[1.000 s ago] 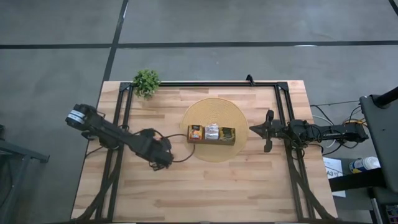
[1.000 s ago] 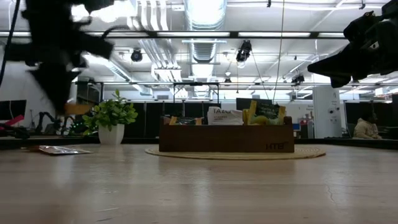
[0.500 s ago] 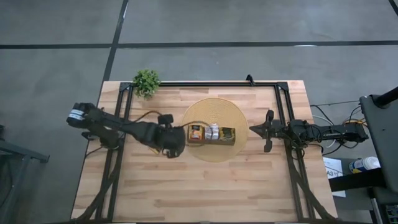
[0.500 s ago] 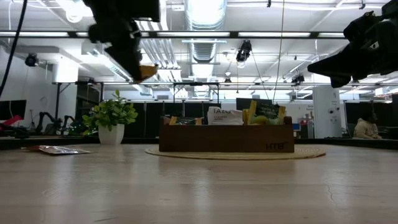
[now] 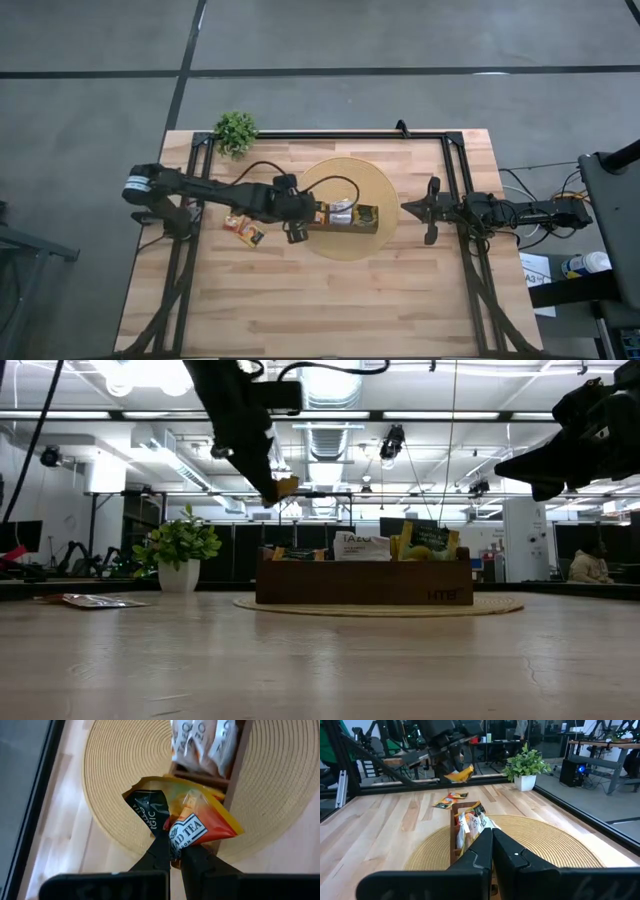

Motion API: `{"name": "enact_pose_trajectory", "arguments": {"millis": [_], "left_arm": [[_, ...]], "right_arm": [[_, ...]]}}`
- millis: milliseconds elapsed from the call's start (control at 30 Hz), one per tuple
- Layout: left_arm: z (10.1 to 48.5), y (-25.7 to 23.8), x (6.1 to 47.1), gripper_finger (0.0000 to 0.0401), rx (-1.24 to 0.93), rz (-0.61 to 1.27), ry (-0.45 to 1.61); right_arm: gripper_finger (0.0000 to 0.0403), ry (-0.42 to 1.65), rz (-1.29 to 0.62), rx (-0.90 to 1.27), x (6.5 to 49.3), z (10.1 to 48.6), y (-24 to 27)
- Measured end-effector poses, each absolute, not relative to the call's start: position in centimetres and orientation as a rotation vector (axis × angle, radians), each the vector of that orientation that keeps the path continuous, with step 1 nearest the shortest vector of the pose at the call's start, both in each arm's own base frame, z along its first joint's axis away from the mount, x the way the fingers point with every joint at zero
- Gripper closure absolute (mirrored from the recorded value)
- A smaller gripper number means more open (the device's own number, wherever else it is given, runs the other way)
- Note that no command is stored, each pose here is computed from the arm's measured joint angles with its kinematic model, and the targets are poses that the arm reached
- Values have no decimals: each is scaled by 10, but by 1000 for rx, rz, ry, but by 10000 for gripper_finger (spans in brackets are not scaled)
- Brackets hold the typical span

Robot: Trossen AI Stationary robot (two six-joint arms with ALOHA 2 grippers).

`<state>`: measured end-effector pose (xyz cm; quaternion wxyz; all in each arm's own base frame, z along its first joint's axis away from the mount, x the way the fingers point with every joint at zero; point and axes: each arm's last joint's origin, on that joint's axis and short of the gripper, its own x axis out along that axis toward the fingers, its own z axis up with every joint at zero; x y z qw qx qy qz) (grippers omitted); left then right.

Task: Pick & Place Tea
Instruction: Put the orange tea bag into the left section of the wooden organizer

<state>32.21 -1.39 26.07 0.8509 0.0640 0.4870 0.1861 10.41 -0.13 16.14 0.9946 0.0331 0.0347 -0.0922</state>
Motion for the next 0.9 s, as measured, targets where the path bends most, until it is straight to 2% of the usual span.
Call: {"name": "enact_pose_trajectory", "arguments": {"millis": [500,900], "left_arm": [[222,-3,363,385,84,370,1092],[199,4,376,365,51,413,1147]], "right_arm": [[394,70,-185,66,104,161,-1],[394,70,-185,66,104,161,-1]]}}
